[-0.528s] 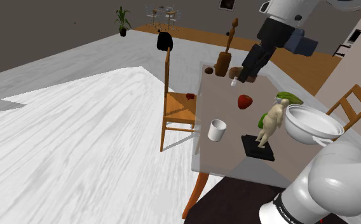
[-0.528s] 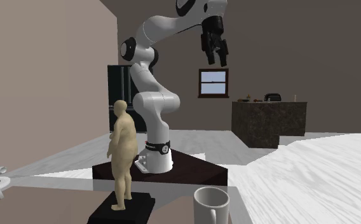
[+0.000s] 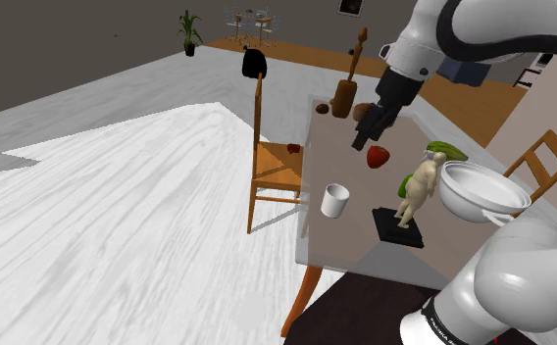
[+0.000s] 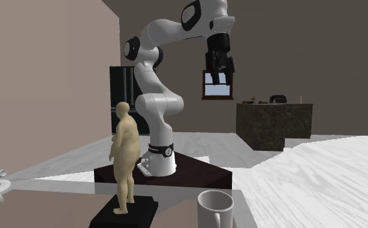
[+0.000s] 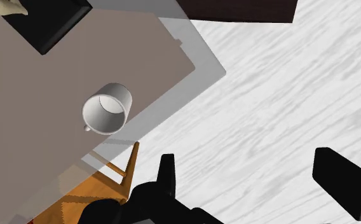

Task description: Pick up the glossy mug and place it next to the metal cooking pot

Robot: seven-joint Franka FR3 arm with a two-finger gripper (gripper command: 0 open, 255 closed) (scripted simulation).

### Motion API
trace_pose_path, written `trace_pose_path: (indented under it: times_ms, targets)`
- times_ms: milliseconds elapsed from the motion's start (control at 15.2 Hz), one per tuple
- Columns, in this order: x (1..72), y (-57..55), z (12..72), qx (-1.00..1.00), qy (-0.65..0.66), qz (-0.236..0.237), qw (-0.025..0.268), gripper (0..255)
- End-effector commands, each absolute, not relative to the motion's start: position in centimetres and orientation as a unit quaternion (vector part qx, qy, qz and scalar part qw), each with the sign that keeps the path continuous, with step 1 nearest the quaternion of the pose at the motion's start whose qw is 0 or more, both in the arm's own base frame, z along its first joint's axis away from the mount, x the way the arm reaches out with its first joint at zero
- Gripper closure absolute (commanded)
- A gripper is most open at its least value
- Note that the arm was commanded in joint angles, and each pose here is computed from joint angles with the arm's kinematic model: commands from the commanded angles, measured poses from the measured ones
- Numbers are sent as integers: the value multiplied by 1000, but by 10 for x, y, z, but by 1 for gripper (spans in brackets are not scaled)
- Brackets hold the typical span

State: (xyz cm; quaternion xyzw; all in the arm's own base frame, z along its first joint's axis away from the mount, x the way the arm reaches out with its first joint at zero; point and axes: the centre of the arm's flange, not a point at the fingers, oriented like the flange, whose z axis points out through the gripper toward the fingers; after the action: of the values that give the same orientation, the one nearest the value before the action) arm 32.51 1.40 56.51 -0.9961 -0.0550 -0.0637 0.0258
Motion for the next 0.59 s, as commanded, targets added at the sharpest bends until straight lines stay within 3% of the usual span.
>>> trace_pose_path:
  times_ms: [0, 528]
  targets:
    - [337, 5, 543, -996, -54, -61, 22, 0]
    - [373, -29, 451, -998, -50, -47, 6, 0]
